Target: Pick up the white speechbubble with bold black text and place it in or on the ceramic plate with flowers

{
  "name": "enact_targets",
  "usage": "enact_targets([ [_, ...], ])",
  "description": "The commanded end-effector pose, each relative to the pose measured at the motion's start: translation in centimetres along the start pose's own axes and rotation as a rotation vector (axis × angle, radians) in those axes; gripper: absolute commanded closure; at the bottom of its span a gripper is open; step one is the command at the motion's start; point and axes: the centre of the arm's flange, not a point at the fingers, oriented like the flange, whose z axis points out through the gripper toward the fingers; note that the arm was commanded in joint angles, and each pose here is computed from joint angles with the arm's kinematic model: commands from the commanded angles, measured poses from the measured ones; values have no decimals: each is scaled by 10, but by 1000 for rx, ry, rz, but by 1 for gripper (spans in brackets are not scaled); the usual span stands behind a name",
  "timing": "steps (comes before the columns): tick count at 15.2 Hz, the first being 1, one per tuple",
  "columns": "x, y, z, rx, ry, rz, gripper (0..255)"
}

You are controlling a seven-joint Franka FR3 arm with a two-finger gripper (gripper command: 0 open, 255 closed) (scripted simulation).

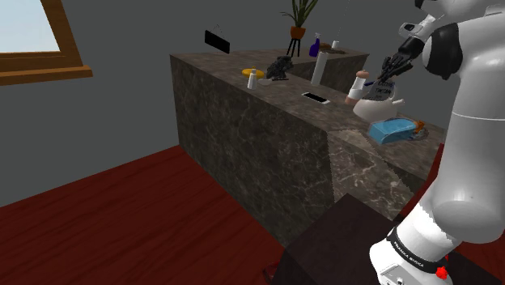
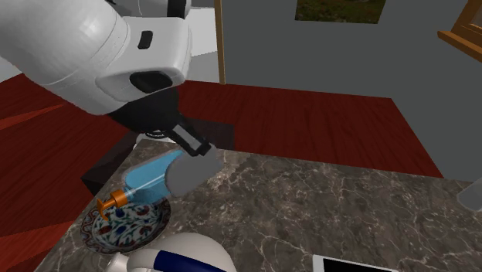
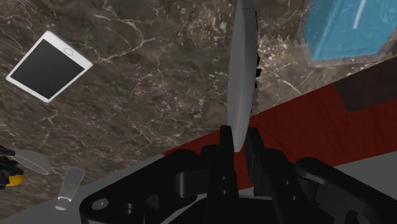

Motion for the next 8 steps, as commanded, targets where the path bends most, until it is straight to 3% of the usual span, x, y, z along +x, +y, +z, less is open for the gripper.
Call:
enact_targets([
  [1, -18, -16, -13, 1, 0, 0, 255],
  [8, -80, -64, -61, 1, 0, 0, 255],
])
